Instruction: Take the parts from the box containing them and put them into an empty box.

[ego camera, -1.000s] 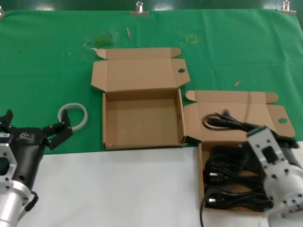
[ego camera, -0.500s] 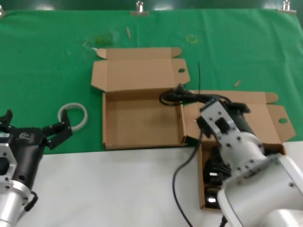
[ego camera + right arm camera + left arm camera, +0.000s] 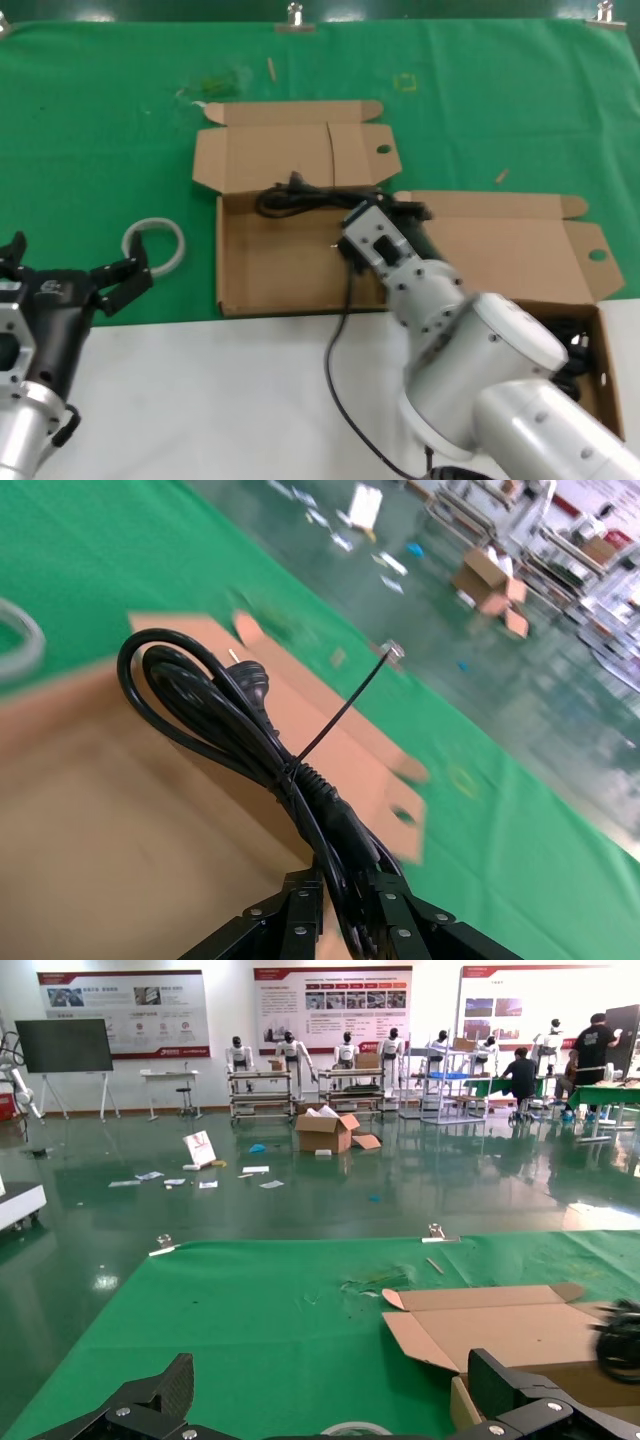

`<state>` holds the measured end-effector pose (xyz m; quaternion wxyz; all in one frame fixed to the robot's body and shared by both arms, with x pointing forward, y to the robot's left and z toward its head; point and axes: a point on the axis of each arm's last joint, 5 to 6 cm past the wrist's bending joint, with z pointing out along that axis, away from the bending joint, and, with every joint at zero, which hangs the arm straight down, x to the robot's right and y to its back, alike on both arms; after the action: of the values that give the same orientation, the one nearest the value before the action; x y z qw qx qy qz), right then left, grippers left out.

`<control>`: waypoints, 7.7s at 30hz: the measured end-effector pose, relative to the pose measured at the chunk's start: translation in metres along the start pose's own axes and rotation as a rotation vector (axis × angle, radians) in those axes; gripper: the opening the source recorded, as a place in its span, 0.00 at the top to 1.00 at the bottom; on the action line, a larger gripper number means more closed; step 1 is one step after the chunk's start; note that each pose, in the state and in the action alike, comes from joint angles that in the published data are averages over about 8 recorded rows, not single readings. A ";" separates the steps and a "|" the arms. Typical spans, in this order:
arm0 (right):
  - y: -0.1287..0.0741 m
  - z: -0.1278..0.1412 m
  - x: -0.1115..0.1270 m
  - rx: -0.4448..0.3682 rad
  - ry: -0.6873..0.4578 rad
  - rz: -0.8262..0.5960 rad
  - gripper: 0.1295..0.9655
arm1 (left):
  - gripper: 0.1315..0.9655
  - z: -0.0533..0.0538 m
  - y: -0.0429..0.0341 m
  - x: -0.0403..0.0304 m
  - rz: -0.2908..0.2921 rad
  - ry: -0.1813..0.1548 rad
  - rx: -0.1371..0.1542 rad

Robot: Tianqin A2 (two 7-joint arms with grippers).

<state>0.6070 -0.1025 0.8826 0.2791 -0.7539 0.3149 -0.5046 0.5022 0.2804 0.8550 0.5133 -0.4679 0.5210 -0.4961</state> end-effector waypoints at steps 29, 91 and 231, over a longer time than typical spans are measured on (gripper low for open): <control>-0.001 -0.004 -0.041 0.030 -0.104 0.082 0.92 | 0.00 0.000 0.0000 0.0000 0.000 0.000 0.000; 0.058 -0.040 0.008 0.233 0.107 0.549 0.46 | 0.00 0.000 0.0000 0.0000 0.000 0.000 0.000; 0.128 -0.091 0.051 0.337 0.182 0.745 0.00 | 0.00 0.000 0.0000 0.0000 0.000 0.000 0.000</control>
<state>0.5123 -0.2331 0.8480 0.5329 -0.4846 0.5024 -0.4783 0.5022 0.2804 0.8550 0.5133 -0.4679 0.5210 -0.4961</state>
